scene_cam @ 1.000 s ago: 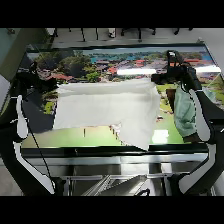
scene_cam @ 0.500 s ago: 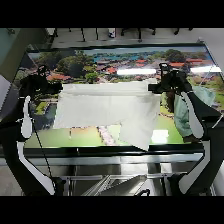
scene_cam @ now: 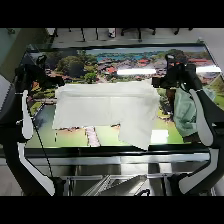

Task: Fold the shirts.

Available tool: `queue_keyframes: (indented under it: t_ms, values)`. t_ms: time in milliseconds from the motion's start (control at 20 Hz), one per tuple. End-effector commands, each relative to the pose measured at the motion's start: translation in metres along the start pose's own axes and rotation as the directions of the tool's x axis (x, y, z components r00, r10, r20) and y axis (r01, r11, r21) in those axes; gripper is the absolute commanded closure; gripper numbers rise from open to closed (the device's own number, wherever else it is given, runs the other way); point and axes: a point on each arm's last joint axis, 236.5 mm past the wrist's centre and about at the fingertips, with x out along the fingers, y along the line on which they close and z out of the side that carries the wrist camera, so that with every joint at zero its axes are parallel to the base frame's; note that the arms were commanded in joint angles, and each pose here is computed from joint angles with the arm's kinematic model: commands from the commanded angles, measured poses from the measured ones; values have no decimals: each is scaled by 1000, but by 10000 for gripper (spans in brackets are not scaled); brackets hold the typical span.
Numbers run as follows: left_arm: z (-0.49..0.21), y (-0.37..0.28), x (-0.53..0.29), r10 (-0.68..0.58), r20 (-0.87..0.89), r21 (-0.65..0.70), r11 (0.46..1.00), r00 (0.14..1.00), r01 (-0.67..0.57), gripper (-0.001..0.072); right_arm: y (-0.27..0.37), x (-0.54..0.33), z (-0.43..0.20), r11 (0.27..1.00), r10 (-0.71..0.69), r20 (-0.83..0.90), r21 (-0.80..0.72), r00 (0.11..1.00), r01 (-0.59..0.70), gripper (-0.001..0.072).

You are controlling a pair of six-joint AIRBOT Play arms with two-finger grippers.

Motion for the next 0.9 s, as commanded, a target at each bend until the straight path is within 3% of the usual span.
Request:
queue_keyframes:
  t_ms: [0,200,350,500,600,850]
  values:
    - [-14,0,-50,-1,-41,-2,1000,999,1,4,-9,-66,-15,999,-7,-45,35,999,8,298]
    - [-79,43,-94,-9,-183,-132,991,983,-15,5,-39,-102,-96,997,-27,-240,58,970,42,298]
    - [-171,55,-77,-176,-296,-335,940,939,70,5,-62,-101,-181,987,-22,-298,148,954,69,298]
    - [-225,48,-53,-342,-287,-493,854,895,168,5,-47,-90,-231,922,200,-249,375,947,-96,297]
    - [-239,45,-40,-380,-288,-527,829,879,186,5,-29,-84,-239,849,354,-172,472,919,-239,298]
    - [-242,44,-17,-371,-299,-521,835,879,175,5,-20,-69,-264,841,390,-225,481,893,-246,298]
